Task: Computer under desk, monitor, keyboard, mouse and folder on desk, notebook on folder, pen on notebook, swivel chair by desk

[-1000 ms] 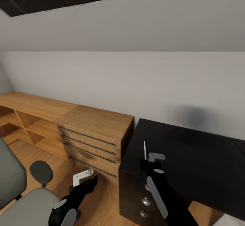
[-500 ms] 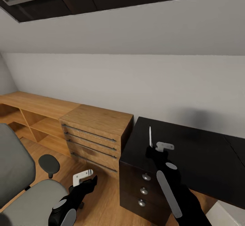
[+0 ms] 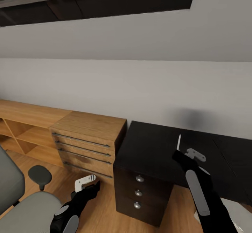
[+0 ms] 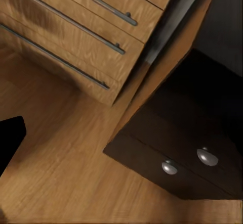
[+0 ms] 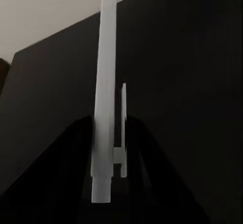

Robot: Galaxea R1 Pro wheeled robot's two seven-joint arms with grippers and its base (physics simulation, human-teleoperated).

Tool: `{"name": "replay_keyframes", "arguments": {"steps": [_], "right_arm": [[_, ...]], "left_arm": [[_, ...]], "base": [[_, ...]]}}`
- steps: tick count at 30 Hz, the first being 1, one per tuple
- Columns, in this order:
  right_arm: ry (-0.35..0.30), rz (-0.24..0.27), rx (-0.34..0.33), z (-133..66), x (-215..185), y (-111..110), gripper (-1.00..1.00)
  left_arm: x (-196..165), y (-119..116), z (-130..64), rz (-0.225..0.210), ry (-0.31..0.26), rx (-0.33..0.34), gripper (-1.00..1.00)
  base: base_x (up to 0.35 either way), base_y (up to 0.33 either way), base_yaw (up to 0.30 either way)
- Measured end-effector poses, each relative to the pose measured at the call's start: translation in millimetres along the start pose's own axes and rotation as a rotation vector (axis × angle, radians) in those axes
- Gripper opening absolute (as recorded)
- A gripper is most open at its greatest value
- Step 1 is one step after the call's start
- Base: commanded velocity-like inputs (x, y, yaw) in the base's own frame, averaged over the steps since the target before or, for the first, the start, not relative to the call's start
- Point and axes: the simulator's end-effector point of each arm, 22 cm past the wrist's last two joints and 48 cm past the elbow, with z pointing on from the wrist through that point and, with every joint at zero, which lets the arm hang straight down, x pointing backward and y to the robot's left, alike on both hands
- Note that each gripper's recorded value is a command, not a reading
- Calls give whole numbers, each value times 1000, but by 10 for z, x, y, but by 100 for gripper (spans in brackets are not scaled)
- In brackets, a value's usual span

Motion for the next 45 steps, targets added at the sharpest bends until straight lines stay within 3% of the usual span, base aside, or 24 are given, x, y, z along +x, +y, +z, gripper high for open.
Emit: {"name": "replay_keyframes", "arguments": {"steps": [15,26,31,45], "right_arm": [[-10,37,14,-116,-262,-32,-100],[-9,74,17,-180,-389,-45,-100],[-23,103,47,-179,-465,-211,-100],[-38,129,69,-195,-545,-348,-100]], "left_arm": [[-188,-61,-157,0,-7,1,100],[-264,-97,-241,-2,-3,2,100],[-261,-93,-240,-1,-3,0,100],[-249,-83,-240,1,-1,-2,100]], "base": [[-313,0,-281],[-17,0,-120],[0,0,-236],[0,0,-256]]}}
